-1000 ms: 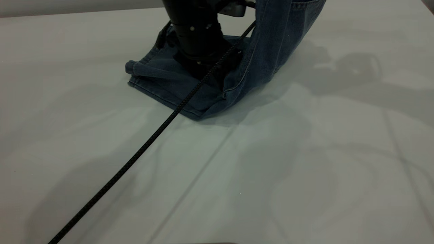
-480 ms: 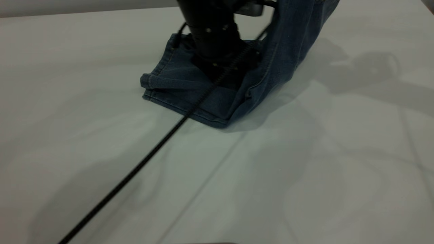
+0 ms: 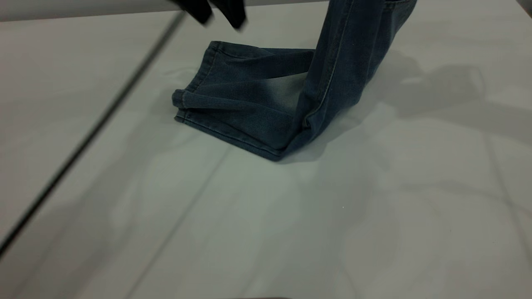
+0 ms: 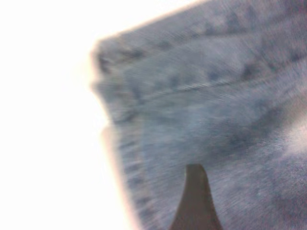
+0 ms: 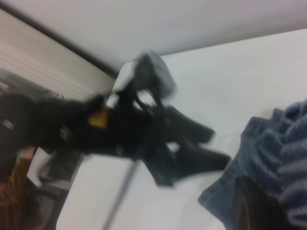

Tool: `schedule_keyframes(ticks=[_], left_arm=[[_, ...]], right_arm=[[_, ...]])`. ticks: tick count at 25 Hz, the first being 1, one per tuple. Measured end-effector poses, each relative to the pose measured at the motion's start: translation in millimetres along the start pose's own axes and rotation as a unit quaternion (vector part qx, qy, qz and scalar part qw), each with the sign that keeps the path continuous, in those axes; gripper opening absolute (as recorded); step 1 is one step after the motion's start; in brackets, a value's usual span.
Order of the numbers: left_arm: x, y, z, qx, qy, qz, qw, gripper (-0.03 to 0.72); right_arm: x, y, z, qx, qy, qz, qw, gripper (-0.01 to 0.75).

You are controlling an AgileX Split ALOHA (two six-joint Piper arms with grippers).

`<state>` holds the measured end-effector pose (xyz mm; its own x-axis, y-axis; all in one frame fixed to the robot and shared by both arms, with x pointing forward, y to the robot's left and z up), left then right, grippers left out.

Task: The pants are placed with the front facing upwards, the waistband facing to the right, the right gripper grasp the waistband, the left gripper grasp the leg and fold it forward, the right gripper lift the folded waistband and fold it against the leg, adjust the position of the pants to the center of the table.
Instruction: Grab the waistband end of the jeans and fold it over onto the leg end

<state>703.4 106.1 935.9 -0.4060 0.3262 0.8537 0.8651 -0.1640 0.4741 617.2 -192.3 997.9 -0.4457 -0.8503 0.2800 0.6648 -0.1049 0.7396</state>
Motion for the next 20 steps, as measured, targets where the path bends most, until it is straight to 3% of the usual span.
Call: schedule_keyframes(ticks=[4,8,20], left_arm=[[42.5,14.7,11.6,0.01,0.004,-0.025,1.0,0.494],[79.9,22.1,7.3,0.002,0.004,-0.043,0.999,0.479],[162.2,33.2,-7.2,-0.039,0.01,-0.11,0.993,0.465]], right_arm=[[-21.0,-7.2,13.6,0.01,-0.005,0.015,1.0,0.069],[-46.5,-16.7,24.8,0.022,-0.011,0.019,1.0,0.069],[-123.4,-54.2,19.2,0.039,-0.023,0.067,0.997,0.069]])
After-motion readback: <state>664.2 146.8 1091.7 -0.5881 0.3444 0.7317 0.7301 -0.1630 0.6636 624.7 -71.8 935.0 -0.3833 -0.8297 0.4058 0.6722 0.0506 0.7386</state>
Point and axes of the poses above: a point on each arm's last joint axis where the gripper is mounted, x pointing back along that axis away from the gripper, z along the wrist's bending axis when the last joint is at zero, y = z × x, the point moved 2 cm from there along -x, pointing out along that axis toward the gripper, and after that the axes turned 14 degrees about x, right-handed, at the moved point
